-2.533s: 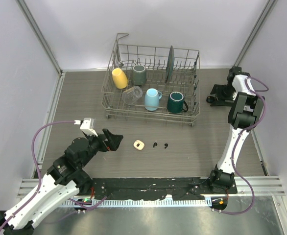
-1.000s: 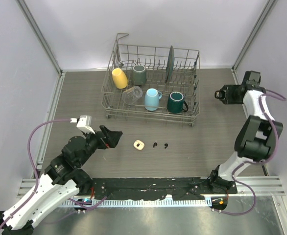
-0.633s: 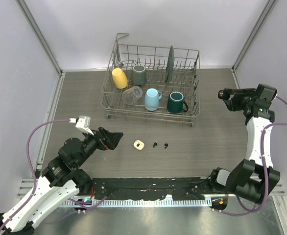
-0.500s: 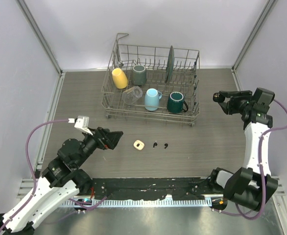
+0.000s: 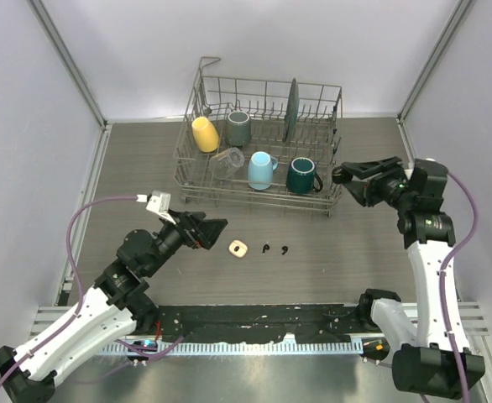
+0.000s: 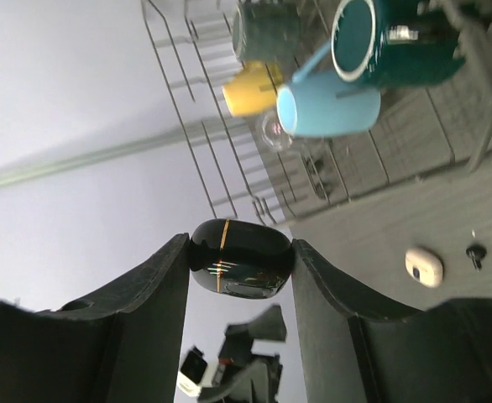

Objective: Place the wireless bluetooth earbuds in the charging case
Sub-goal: Pick up the charging case at the center of the board.

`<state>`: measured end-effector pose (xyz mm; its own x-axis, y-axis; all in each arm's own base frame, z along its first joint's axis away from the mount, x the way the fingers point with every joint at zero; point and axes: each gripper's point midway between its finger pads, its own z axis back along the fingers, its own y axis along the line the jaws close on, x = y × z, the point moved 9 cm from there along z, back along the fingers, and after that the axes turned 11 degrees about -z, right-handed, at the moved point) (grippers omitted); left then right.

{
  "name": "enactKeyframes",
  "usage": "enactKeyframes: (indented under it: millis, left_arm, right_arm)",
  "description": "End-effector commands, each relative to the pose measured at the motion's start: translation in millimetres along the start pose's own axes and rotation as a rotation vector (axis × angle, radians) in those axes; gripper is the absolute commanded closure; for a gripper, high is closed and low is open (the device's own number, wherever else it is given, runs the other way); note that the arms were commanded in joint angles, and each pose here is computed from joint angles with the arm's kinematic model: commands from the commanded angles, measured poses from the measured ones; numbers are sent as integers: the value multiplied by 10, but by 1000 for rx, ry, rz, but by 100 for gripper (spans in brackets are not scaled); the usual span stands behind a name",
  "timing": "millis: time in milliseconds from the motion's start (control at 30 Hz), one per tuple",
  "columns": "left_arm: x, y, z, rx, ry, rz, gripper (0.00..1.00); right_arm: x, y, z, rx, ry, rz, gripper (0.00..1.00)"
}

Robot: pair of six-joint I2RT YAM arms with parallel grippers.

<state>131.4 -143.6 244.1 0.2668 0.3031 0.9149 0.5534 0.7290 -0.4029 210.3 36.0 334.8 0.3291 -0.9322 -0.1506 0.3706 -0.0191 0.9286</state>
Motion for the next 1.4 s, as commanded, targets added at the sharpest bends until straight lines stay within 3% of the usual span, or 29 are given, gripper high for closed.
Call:
enactKeyframes:
  millis: [0, 367, 467, 700, 1033, 1367]
  left_arm:
    - [215, -142, -93, -98, -125, 15, 0]
    - [198, -263, -261, -213, -124, 59, 1]
    - [260, -288, -304, -188, -102, 79, 0]
    - [262, -198, -302, 24, 100, 84, 0]
    - [383, 10, -136, 341, 61, 153, 0]
    - [536, -35, 12, 268, -35, 117, 0]
  right_arm:
    - [-309, -10, -128, 22, 107, 1, 99]
    - [-822, -148, -382, 2, 194, -3, 99]
    - [-879, -179, -416, -3, 205, -8, 99]
    - [-894, -130, -308, 11, 173, 23, 99]
    - [-891, -43, -267, 8, 150, 53, 99]
    - [-870, -16, -174, -8, 109, 63, 99]
